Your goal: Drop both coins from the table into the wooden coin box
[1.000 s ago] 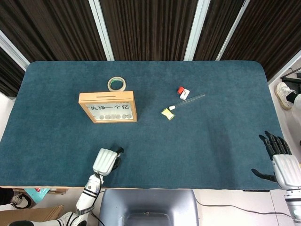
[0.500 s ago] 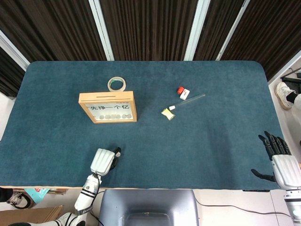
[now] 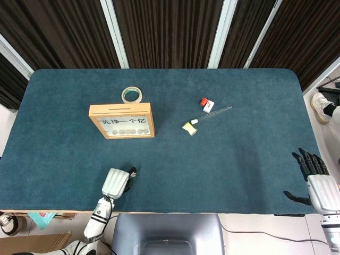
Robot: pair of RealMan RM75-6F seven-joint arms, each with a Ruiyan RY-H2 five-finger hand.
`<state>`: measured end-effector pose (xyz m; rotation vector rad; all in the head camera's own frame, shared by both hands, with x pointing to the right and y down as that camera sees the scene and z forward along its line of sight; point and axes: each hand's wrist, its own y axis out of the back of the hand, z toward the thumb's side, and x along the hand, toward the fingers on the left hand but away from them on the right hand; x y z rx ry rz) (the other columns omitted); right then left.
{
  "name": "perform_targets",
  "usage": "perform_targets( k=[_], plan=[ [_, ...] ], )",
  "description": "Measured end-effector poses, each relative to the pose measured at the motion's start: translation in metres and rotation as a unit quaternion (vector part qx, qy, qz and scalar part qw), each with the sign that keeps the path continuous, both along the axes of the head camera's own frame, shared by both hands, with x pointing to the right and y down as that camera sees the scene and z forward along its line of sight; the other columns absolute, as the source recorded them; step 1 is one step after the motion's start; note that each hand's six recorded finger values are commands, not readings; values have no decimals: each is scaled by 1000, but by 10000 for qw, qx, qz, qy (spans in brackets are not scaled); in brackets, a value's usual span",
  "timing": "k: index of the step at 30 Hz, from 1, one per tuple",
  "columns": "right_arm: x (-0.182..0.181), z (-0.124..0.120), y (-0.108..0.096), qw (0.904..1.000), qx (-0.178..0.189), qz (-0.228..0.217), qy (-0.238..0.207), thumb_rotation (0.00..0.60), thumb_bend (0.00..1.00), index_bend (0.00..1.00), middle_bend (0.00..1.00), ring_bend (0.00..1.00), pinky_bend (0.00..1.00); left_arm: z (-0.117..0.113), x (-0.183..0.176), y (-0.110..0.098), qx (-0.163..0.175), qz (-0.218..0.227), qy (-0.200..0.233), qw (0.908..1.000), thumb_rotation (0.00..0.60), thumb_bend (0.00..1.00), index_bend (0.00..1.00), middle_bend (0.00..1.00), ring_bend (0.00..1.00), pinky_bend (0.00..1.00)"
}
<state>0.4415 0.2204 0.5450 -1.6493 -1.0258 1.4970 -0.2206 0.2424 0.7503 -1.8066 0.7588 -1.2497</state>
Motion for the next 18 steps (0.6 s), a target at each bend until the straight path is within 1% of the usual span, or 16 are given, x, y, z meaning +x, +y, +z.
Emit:
perform_targets(
  k=[18],
  plan=[
    [0, -1, 0, 10000, 14, -2, -2, 600, 194, 0, 0, 0, 0, 3, 0, 0, -57, 41, -91, 9999, 600, 407, 413, 1000, 1000, 1000]
  ],
)
